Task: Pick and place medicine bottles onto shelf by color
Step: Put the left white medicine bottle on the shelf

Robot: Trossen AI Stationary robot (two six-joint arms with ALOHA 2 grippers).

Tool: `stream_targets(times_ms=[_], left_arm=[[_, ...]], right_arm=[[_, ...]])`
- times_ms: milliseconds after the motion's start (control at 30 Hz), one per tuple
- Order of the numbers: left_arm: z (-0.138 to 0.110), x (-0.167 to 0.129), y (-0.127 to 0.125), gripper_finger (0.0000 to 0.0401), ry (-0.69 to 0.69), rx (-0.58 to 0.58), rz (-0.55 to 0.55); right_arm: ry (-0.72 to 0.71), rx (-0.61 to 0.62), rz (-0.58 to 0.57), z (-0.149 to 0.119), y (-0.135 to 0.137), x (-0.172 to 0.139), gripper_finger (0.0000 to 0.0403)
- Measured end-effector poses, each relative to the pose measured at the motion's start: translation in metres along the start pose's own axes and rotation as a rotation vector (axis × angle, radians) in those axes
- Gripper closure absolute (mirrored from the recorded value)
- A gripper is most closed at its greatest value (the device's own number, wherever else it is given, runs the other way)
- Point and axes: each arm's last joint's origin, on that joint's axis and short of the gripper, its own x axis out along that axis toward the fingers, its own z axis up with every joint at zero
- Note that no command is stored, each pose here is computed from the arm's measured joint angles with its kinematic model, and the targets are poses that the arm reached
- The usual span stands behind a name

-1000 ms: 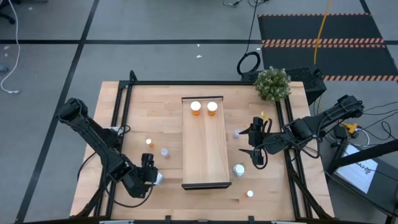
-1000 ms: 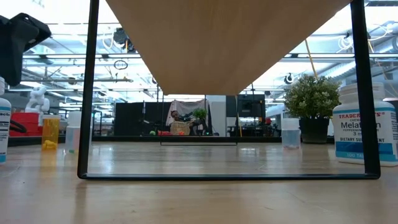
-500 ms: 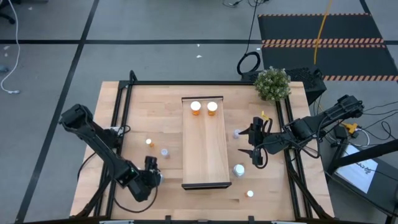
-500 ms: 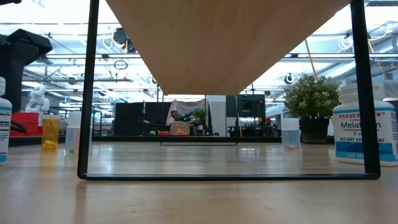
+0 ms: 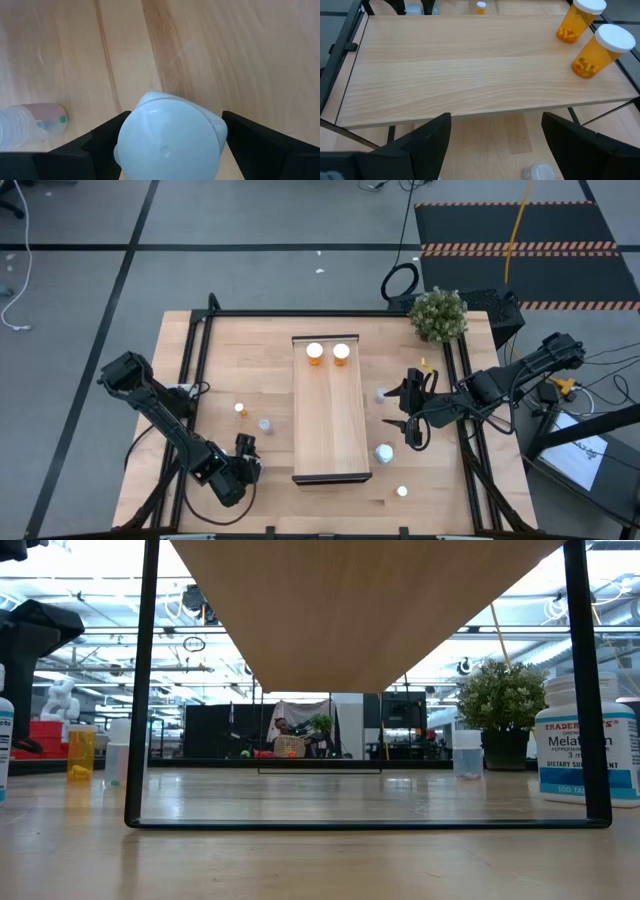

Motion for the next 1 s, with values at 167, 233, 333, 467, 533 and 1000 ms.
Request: stream_targets(times_ms=[167,233,333,467,533,1000], left_arm=[[0.0,-0.001,0.0,0.0091,-0.003,-0.035,0.0],[0.0,-0.001,0.0,0.0097,-0.004,-0.038,0.0],[0.0,-0.001,0.0,0.0121,-0.003,-0.038,-0.003],[0.001,-0.001,0.0,0.015,-0.004,-0.042,-0.009],[0.001,-0.001,0.0,0.0151,-0.004,-0.043,-0.011],[0.015,-0.011,-0.004,0.0154,-0.04,-0.124,-0.041]], right_arm=[[0.0,-0.004,0.0,0.0,0.0,0.0,0.0094],[0.0,-0.006,0.0,0.0,0.0,0.0,0.0094],[0.0,-0.008,0.0,0.0,0.0,0.0,0.0094],[0.0,-0.014,0.0,0.0,0.0,0.0,0.0094],[0.0,-0.014,0.0,0.0,0.0,0.0,0.0094],[0.0,-0.014,0.0,0.0,0.0,0.0,0.0094]])
